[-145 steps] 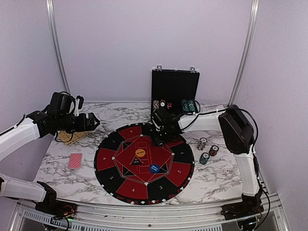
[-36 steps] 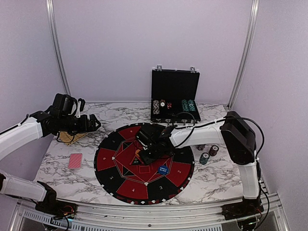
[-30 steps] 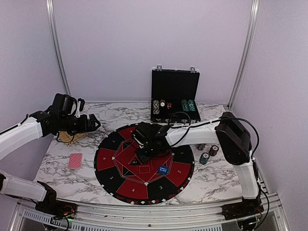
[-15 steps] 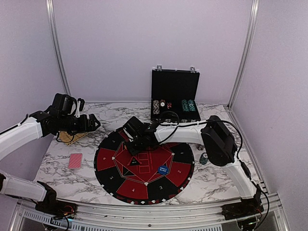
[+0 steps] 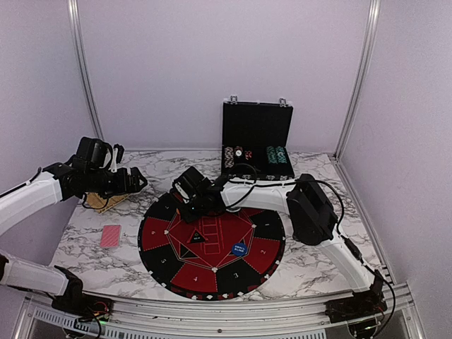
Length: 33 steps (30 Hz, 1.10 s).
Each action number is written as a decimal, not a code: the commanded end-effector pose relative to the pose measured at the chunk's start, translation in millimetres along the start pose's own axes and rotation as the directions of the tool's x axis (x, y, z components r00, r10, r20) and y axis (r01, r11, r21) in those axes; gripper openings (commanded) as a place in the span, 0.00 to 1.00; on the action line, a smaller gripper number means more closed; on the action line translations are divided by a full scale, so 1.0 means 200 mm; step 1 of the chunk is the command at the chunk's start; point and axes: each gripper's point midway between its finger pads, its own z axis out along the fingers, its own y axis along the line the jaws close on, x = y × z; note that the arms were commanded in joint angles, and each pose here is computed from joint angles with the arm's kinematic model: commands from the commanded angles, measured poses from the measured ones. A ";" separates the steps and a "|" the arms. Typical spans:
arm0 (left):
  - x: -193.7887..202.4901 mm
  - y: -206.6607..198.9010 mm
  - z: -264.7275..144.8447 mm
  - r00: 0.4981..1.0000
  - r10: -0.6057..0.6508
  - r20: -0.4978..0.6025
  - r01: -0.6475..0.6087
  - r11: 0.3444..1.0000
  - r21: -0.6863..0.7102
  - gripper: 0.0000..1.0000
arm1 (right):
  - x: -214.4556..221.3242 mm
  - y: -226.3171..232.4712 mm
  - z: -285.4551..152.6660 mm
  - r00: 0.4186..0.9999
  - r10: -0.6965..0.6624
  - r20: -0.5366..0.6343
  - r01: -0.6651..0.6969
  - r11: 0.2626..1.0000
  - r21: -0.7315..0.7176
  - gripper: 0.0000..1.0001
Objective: Distribute texas hold em gaming equipment
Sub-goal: Move the big blind button to position 7, then move the all-in button to the poker table mat.
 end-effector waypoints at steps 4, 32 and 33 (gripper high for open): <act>-0.01 -0.01 -0.01 1.000 -0.006 0.014 0.006 1.000 0.017 0.99 | 0.14 -0.07 -0.05 0.995 0.012 -0.099 -0.011 1.000 0.011 0.57; -0.01 0.00 -0.01 1.000 -0.010 0.017 0.010 1.000 0.016 0.99 | 0.48 0.10 -0.50 0.990 -0.064 -0.123 0.054 0.995 -0.089 0.71; -0.01 0.00 -0.01 1.000 -0.009 0.016 0.009 1.000 0.017 0.99 | 0.49 0.11 -0.49 0.990 -0.062 -0.126 0.052 0.996 -0.077 0.70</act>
